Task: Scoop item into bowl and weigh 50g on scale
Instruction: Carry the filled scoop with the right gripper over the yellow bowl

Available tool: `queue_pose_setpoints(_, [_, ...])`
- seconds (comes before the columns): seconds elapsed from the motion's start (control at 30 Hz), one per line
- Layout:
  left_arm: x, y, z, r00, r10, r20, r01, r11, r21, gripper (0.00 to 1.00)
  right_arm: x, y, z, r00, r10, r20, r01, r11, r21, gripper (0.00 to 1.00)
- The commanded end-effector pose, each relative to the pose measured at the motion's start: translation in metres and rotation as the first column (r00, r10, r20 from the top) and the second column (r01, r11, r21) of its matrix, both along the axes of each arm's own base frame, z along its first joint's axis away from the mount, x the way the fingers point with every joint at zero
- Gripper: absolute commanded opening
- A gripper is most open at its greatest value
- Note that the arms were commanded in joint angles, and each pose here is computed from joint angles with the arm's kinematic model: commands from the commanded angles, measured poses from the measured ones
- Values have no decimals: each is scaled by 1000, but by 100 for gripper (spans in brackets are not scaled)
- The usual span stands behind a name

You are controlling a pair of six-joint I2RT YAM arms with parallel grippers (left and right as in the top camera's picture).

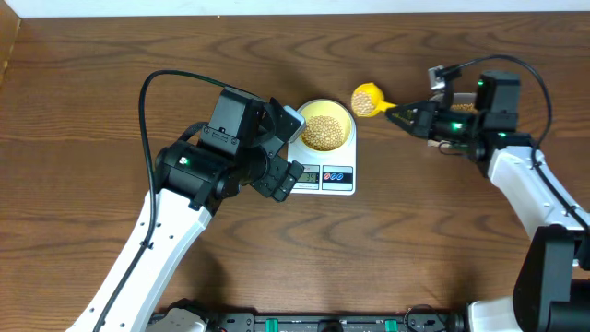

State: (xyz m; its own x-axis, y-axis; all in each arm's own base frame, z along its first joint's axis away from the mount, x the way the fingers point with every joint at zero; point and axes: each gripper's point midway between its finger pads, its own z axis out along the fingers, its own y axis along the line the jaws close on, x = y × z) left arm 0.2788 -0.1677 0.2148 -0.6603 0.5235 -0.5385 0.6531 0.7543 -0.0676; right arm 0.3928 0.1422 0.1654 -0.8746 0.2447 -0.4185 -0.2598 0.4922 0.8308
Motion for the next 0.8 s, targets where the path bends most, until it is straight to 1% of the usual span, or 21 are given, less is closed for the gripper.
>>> queue_pose_setpoints(0.0, [-2, 1, 1, 1000, -14, 7, 14, 1000, 2, 88, 1, 6, -7, 1000, -5, -17, 5, 1000, -18, 1])
queue_pose_setpoints(0.6, [-2, 1, 1, 1000, -14, 7, 14, 1000, 2, 88, -3, 11, -5, 999, 12, -32, -12, 1000, 3, 1])
queue_pose_setpoints(0.77, [-2, 1, 1, 1000, -14, 7, 14, 1000, 2, 88, 0, 11, -2, 1000, 11, -8, -11, 1000, 3, 1])
